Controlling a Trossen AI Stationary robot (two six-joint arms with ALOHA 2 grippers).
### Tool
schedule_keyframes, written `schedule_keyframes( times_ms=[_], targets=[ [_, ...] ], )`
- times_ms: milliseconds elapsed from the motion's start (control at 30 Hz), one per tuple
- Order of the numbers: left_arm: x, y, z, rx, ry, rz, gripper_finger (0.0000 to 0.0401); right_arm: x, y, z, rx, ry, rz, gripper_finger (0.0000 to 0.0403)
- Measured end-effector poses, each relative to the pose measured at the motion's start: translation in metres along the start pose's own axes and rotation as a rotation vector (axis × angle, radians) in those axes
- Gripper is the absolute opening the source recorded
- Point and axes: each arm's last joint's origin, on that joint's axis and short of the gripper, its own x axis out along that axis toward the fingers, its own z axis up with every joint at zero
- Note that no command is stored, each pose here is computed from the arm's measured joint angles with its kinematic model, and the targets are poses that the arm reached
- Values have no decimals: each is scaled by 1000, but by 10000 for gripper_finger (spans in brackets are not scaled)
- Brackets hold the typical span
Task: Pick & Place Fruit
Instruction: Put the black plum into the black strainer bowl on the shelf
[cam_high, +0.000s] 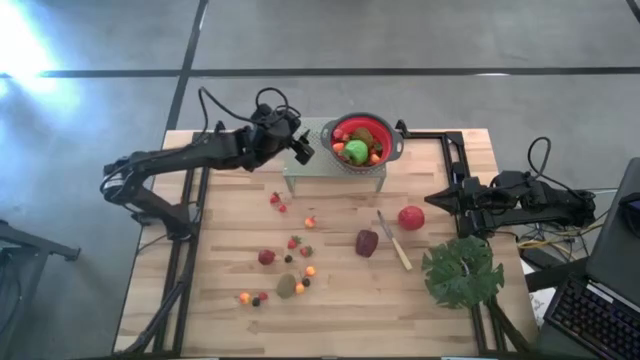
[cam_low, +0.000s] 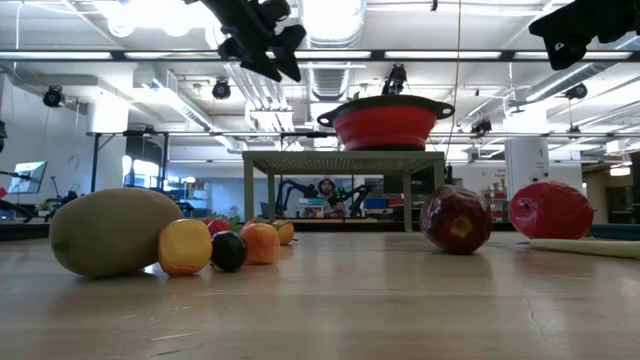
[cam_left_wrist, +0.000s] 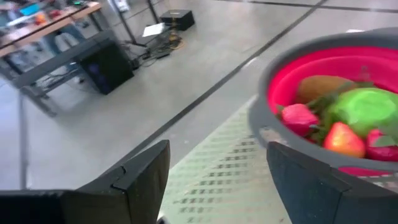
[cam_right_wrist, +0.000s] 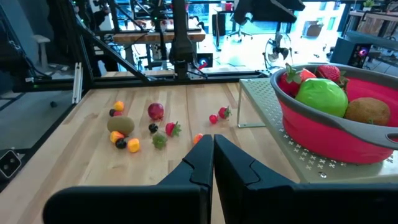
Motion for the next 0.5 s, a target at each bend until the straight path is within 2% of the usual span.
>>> schedule_keyframes(
  times_ms=[233,367,500],
  targets=[
    [-18,17,4,-21,-1,129,273,0,0,0,0,1,0,8],
    [-21,21,0,10,38,142,273,0,0,0,0,1,0,8],
    [-20,27,-7,59,102,203,273,0,0,0,0,1,0,8]
  ],
)
